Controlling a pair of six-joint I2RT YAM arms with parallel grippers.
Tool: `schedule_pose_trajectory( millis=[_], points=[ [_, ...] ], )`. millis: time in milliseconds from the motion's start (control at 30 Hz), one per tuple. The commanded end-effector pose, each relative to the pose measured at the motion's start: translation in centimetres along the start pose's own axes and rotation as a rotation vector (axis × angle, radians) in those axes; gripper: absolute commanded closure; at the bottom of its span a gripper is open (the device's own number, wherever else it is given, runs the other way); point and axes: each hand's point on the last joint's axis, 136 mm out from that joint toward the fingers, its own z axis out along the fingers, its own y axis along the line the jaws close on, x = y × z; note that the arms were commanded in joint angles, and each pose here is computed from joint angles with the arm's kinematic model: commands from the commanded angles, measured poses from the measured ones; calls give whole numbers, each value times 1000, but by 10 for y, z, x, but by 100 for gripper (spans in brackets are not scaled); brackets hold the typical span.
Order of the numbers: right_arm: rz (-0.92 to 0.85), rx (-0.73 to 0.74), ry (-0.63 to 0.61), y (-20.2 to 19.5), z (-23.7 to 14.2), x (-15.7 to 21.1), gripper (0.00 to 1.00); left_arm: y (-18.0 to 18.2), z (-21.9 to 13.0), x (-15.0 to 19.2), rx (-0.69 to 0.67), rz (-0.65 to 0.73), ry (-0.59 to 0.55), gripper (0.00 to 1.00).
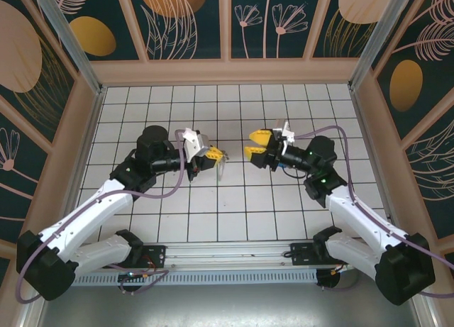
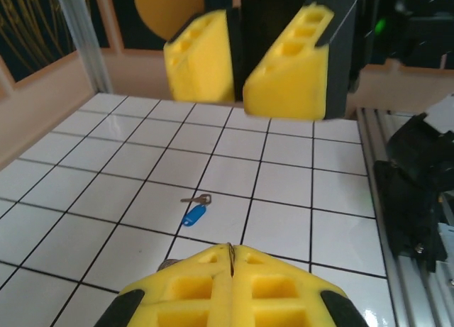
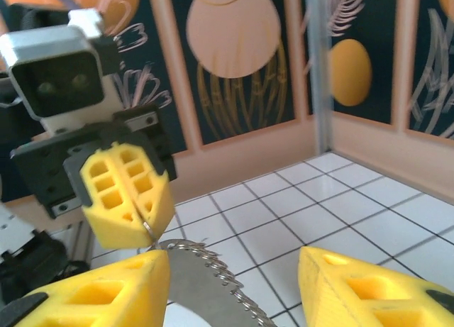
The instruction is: Put the keys on the keyring
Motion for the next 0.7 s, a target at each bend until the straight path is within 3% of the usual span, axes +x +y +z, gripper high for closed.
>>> schedule_pose_trajectory(
  millis=[0,367,667],
  points=[
    [-109,-113,-28,29,1,-5,49,-19,-8,-19,76,51,-78,100],
    [-201,-199,-16,67,20,2,62,-38,-21,-36,134,74,-152,100],
    [-244,-145,-22,62,34,-1,72,-44,-24,-38,162,80,-162,100]
  ],
)
